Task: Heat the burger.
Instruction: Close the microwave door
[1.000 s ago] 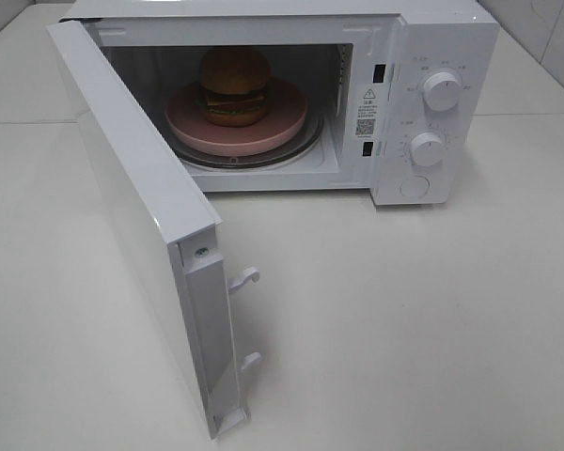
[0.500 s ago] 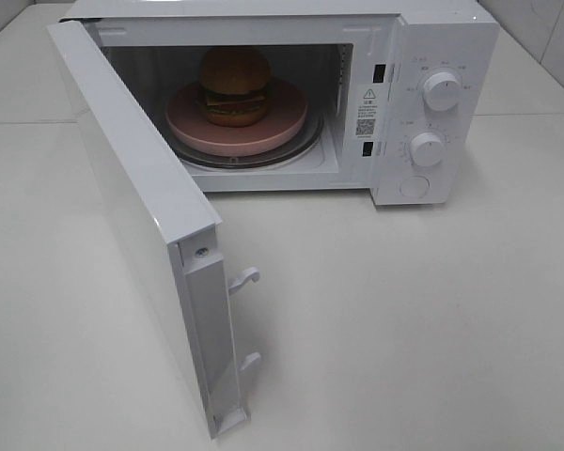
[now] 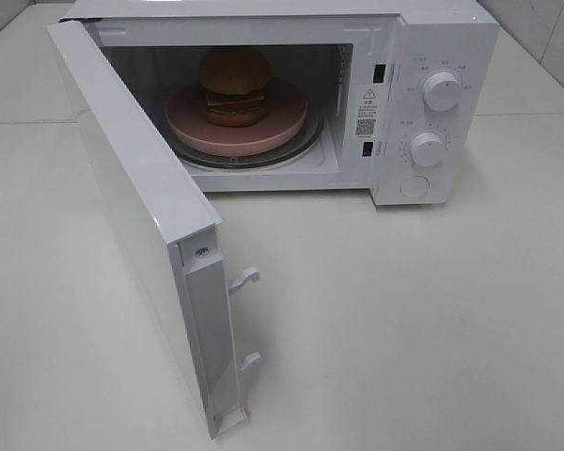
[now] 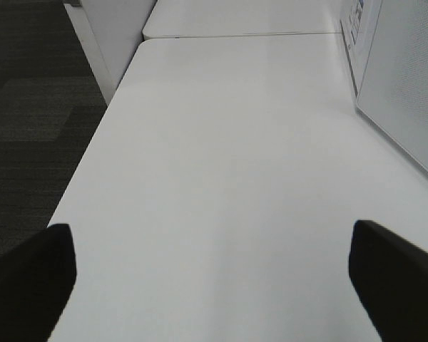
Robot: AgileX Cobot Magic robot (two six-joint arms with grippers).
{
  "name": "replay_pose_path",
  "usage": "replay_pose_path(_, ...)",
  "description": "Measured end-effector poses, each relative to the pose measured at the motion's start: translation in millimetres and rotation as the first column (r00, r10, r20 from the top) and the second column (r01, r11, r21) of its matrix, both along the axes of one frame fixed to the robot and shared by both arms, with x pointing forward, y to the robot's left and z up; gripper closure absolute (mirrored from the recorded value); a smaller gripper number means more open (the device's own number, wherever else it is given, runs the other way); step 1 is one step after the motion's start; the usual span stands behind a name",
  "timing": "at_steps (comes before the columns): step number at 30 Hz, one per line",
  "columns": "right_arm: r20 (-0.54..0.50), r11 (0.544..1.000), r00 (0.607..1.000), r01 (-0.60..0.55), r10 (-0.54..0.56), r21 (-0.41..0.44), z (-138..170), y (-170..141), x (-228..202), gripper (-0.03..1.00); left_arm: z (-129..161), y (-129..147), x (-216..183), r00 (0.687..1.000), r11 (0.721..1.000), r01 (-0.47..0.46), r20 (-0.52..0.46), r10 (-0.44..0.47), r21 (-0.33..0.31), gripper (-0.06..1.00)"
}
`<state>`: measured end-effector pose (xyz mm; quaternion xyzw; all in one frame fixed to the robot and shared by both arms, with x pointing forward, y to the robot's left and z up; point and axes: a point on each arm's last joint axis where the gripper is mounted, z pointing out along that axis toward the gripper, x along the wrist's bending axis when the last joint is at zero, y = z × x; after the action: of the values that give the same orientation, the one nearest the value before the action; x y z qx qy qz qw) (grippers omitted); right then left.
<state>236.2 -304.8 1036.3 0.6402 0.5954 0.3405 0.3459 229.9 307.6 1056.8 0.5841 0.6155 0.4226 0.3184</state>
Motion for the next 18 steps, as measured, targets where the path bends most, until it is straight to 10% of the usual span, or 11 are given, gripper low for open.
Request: replay_pose_path(18,0.0,1.0,1.0,-0.001,0.001,0.001,0.0,0.1,0.0,0.06,0.0,0.0,0.0,1.0,1.0,0.0,0.0,0.0,0.0,-0.03)
